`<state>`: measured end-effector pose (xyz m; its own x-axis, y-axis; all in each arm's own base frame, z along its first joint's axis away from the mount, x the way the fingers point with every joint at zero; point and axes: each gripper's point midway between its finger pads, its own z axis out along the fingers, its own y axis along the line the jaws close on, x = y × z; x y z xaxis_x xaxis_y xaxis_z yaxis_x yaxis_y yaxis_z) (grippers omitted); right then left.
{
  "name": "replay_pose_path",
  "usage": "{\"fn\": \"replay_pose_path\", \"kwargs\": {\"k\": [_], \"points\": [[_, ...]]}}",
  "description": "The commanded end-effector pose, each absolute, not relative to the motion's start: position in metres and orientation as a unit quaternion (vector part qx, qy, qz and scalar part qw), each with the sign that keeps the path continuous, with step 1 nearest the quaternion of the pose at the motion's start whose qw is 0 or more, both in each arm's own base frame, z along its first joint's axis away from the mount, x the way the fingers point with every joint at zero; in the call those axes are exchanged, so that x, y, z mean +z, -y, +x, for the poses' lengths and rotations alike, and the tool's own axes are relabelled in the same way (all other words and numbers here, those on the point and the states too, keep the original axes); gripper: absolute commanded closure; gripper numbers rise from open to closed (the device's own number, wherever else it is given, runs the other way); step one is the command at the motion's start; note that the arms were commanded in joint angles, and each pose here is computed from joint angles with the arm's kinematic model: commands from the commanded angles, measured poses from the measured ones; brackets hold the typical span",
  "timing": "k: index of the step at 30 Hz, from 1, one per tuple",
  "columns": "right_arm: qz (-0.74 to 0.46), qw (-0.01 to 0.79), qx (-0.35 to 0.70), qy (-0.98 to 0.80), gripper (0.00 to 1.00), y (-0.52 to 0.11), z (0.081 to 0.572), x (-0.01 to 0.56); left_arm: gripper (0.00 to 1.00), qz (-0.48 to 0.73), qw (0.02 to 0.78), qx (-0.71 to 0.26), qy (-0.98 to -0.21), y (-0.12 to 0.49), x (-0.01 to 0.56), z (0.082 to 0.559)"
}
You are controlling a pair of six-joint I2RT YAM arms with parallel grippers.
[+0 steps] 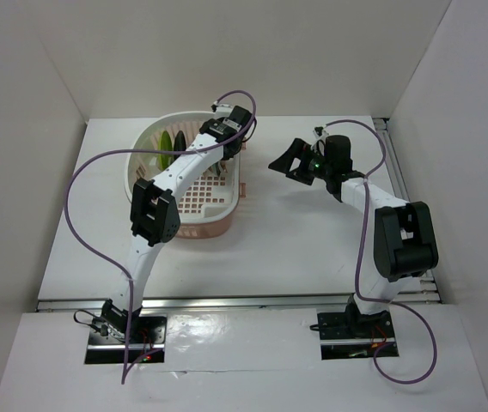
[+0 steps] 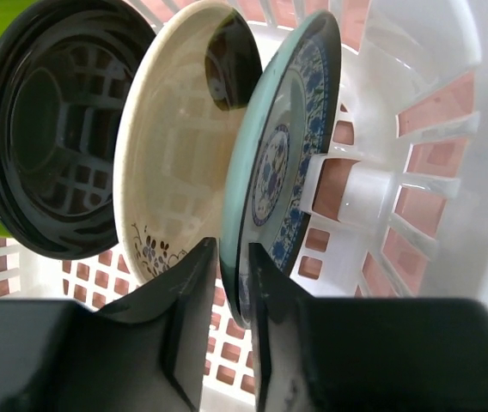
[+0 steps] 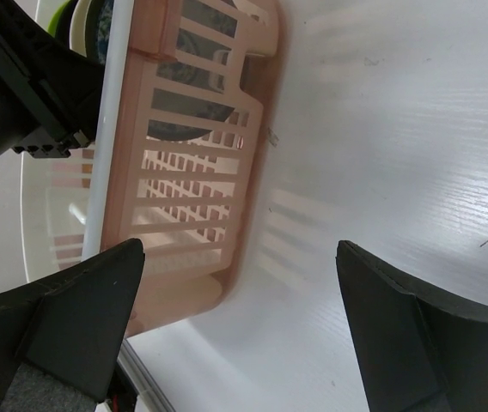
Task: Load the plates into the dish rack
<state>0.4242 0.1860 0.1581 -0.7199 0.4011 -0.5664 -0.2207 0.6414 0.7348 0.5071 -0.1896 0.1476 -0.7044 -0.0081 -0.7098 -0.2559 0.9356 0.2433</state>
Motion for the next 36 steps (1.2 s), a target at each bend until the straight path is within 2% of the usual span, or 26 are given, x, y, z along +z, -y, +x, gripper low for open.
{"fn": "replay_pose_path", "kwargs": {"k": [1, 9, 22, 30, 36], "points": [[0.037, 0.394, 0.436, -0.808, 0.00, -0.193, 0.432, 0.177, 0.64, -0.083, 0.387, 0.153, -0.905, 0.192, 0.151, 0.512], [0.033, 0.396, 0.440, -0.805, 0.00, -0.193, 0.429, 0.179, 0.55, -0.086, 0.394, 0.148, -0.903, 0.191, 0.161, 0.511], [0.034, 0.397, 0.448, -0.800, 0.00, -0.195, 0.430, 0.184, 0.52, -0.075, 0.413, 0.133, -0.898, 0.197, 0.182, 0.511], [0.034, 0.397, 0.448, -0.800, 0.00, -0.195, 0.430, 0.184, 0.50, -0.075, 0.444, 0.129, -0.883, 0.197, 0.214, 0.512], [0.033, 0.391, 0.450, -0.802, 0.00, -0.196, 0.429, 0.179, 0.46, -0.083, 0.481, 0.119, -0.865, 0.190, 0.260, 0.507]]}}
